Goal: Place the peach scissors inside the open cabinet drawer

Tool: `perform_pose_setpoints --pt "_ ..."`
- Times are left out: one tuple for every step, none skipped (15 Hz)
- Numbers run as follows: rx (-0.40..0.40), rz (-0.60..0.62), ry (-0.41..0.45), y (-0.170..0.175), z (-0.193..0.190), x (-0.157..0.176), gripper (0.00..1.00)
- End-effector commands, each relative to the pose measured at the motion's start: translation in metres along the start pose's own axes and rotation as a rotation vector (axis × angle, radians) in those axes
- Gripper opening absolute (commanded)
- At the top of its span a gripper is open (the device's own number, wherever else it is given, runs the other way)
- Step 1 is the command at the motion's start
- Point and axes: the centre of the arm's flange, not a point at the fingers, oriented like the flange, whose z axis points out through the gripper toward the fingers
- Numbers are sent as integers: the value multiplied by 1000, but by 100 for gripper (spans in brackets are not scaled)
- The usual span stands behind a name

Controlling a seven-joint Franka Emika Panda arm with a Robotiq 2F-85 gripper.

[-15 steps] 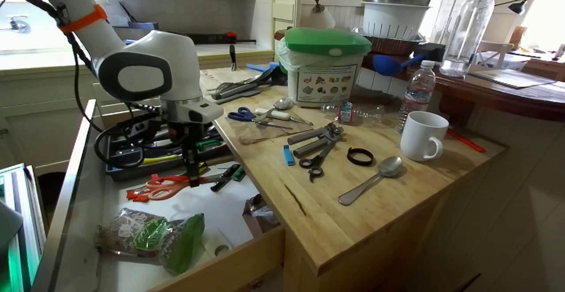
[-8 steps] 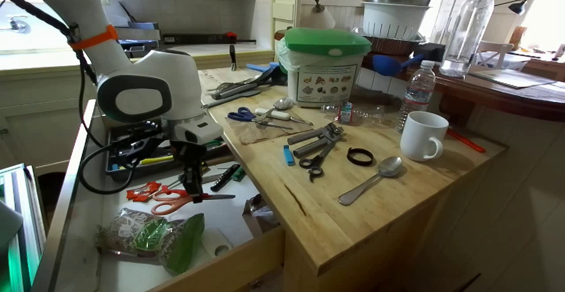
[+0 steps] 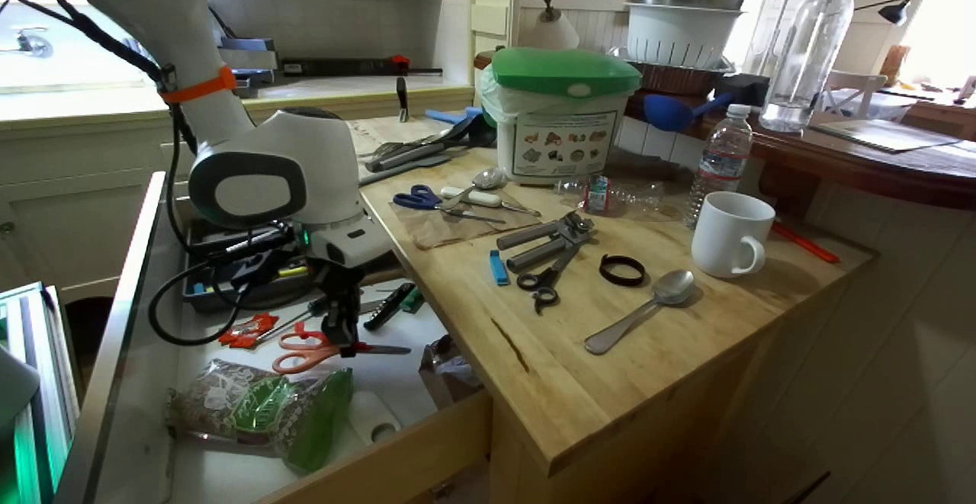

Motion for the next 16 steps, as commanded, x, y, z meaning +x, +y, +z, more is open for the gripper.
perform_pose_setpoints --pt "10 17 -9 -9 18 11 6" --pt "11 14 -13 -11 20 12 6" --pt "10 18 -14 -13 22 13 6" --pt "8 17 -18 -15 24 13 6" --pt "4 16 -22 -16 27 14 6" --pt "3 15 -26 -16 29 13 6" --pt "-2 16 -34 -16 31 13 47" --pt "-10 18 -37 -16 31 11 48" --pt "-10 17 -38 -15 30 8 55" --pt "-6 10 -31 -13 26 3 62" --pt "3 -4 -22 -11 20 -3 69" --pt "8 -23 -17 -10 15 -9 77" --pt "18 -50 -20 -9 6 -19 84" --pt "33 -79 -23 -6 -2 -28 93" --pt "39 -119 -33 -3 -10 -37 99" --pt "53 -165 -20 0 -16 -46 100"
